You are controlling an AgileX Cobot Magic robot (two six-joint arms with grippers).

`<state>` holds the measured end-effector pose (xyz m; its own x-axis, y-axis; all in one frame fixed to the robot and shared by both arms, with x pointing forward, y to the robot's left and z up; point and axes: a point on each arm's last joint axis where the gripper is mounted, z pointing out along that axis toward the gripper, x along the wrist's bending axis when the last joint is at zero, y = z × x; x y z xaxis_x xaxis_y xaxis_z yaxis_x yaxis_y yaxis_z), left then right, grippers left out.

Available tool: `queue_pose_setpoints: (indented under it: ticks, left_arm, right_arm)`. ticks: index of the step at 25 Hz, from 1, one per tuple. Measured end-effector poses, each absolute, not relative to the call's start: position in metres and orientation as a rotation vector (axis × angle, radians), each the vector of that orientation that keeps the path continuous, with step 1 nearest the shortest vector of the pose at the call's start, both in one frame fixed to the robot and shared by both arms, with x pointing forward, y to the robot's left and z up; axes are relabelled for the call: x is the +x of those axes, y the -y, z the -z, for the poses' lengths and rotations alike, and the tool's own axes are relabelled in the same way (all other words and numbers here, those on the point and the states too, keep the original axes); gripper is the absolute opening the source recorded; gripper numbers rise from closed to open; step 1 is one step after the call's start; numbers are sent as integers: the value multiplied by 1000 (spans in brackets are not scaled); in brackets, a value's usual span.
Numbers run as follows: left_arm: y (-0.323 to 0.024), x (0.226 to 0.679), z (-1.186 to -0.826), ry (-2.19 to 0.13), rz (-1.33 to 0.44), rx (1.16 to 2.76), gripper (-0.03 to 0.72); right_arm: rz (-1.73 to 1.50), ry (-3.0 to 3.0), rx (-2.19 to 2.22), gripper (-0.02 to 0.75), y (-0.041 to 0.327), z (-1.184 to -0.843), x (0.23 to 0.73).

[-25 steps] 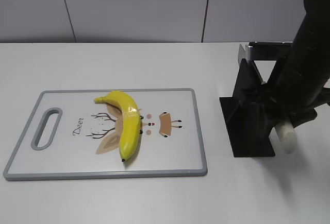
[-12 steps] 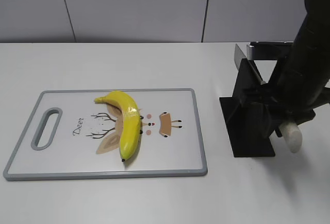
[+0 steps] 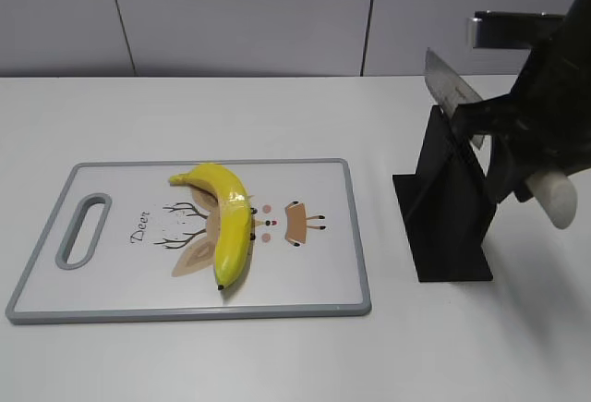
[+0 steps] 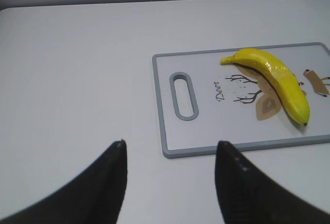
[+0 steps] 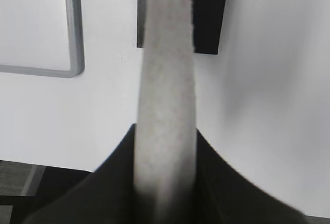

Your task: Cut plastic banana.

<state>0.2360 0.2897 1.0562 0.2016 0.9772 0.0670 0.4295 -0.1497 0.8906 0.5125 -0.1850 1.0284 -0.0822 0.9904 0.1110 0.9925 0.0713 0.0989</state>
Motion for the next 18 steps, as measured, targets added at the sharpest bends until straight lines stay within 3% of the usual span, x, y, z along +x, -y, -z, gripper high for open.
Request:
queue_pose_setpoints:
  ticks: [11,18]
  left_arm:
    - [-290,236,-1056,-1333,-898,1707,512]
    - [-289,242,-1059,-1353,-876,1728,504]
  right_arm:
    - [525,2408,-2116,167,184,-1107,520]
    - [642,2727,-1796,167,181,-1136,525]
